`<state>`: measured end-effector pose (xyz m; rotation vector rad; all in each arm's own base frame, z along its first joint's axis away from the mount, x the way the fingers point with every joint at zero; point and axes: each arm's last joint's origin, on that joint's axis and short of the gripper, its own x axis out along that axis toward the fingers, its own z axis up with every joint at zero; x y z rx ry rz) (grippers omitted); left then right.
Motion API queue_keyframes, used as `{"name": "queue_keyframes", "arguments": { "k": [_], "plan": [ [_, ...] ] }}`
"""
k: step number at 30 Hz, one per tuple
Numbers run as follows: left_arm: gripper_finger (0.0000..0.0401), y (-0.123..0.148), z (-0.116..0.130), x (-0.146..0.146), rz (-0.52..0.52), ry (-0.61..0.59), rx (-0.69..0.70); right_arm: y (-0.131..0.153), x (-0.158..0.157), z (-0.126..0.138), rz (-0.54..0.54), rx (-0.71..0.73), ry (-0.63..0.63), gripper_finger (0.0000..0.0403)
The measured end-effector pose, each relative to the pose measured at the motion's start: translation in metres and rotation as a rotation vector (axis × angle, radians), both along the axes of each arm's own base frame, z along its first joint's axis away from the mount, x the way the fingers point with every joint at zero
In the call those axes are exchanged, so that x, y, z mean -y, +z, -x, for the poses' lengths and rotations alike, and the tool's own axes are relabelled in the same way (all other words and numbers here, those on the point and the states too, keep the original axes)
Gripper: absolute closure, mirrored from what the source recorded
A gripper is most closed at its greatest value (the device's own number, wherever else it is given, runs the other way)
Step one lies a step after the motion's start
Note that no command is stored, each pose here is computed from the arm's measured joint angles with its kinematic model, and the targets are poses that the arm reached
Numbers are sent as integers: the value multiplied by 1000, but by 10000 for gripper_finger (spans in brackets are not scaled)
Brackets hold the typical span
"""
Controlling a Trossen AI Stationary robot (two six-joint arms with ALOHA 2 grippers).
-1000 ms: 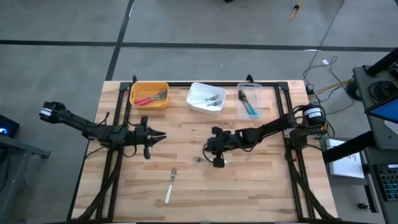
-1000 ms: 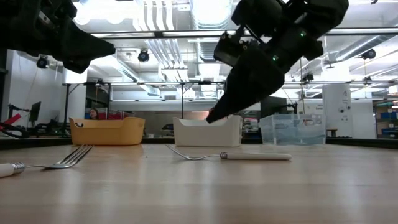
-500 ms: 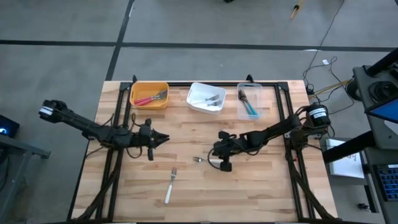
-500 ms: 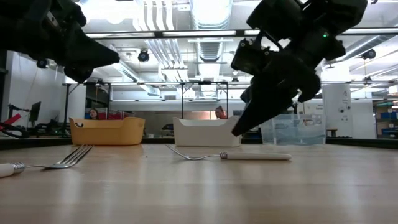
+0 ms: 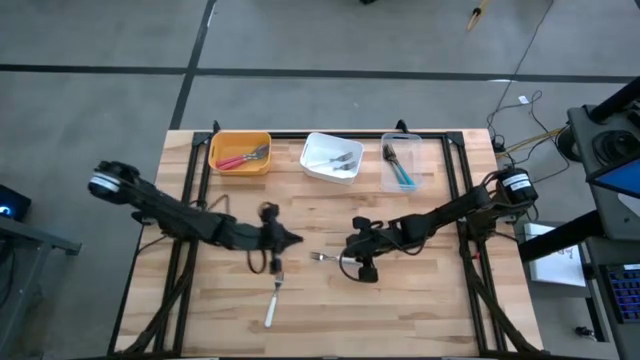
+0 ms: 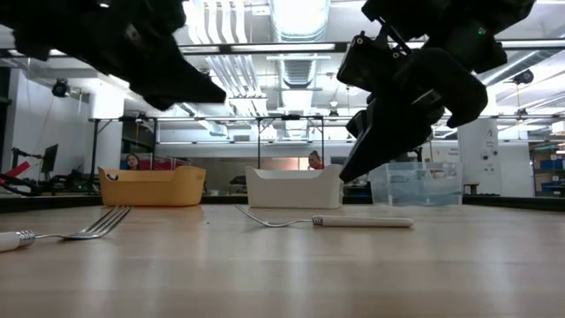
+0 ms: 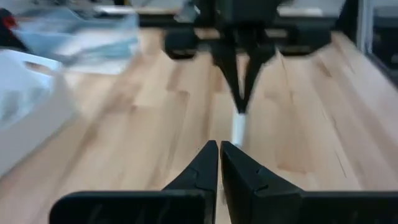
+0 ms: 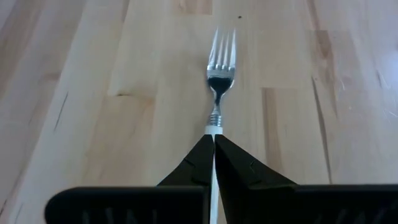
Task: Sort silverware by color (type)
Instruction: Put the white fork into the white bin
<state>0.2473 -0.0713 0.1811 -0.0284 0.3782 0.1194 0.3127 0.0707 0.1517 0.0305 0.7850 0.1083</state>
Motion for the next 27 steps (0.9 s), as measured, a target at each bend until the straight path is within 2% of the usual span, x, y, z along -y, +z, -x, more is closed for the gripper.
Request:
{"name": "queue_keyframes", "arguments": {
  "k": [6, 15, 19, 24, 27],
  "plan": [
    [401, -29, -34, 13, -26, -52, -128, 0, -3, 1, -11, 0, -2, 394],
    [401, -69, -60, 23, 12, -66, -257, 1, -19, 4, -51, 8, 9, 379],
    [401, -76, -63, 24, 31, -55, -274, 1, -27, 6, -2, 27, -36, 347],
    [401, -81, -60, 23, 50, -39, -289, 2, -28, 7, 82, 60, -114, 289],
    [401, -82, -59, 22, 64, -29, -291, -1, -27, 4, 81, 89, -128, 255]
  ]
}}
